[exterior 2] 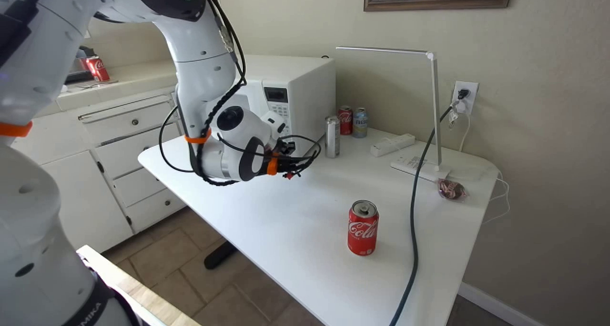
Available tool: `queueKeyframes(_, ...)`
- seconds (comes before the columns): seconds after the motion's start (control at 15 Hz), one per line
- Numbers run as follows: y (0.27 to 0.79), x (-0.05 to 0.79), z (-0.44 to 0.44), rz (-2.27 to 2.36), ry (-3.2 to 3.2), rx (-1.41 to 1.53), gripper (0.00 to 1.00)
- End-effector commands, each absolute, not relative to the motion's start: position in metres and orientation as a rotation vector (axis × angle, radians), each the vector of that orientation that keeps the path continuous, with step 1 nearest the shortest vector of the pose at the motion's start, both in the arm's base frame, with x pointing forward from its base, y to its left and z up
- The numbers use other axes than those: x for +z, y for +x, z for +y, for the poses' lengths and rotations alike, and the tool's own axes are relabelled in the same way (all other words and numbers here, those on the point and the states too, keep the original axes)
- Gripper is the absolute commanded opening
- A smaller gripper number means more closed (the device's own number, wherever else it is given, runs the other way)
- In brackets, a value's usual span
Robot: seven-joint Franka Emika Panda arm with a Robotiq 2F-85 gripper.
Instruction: Open the microwave door
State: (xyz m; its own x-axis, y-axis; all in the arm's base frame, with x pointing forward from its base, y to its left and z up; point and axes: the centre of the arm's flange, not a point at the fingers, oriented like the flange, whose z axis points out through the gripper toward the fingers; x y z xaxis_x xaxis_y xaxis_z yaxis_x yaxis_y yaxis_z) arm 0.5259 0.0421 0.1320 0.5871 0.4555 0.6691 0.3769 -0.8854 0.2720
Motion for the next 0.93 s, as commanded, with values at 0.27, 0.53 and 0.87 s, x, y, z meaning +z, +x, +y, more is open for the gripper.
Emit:
queueKeyframes(0.27, 0.528, 0.118, 0.05, 0.558, 2.715, 1.415, 0.0)
queueKeyframes(0.53, 0.527, 0.11, 0.053, 0.475, 2.713, 1.525, 0.0)
queueKeyframes(0.87, 0.526, 0.102, 0.056, 0.407, 2.696, 1.636, 0.0)
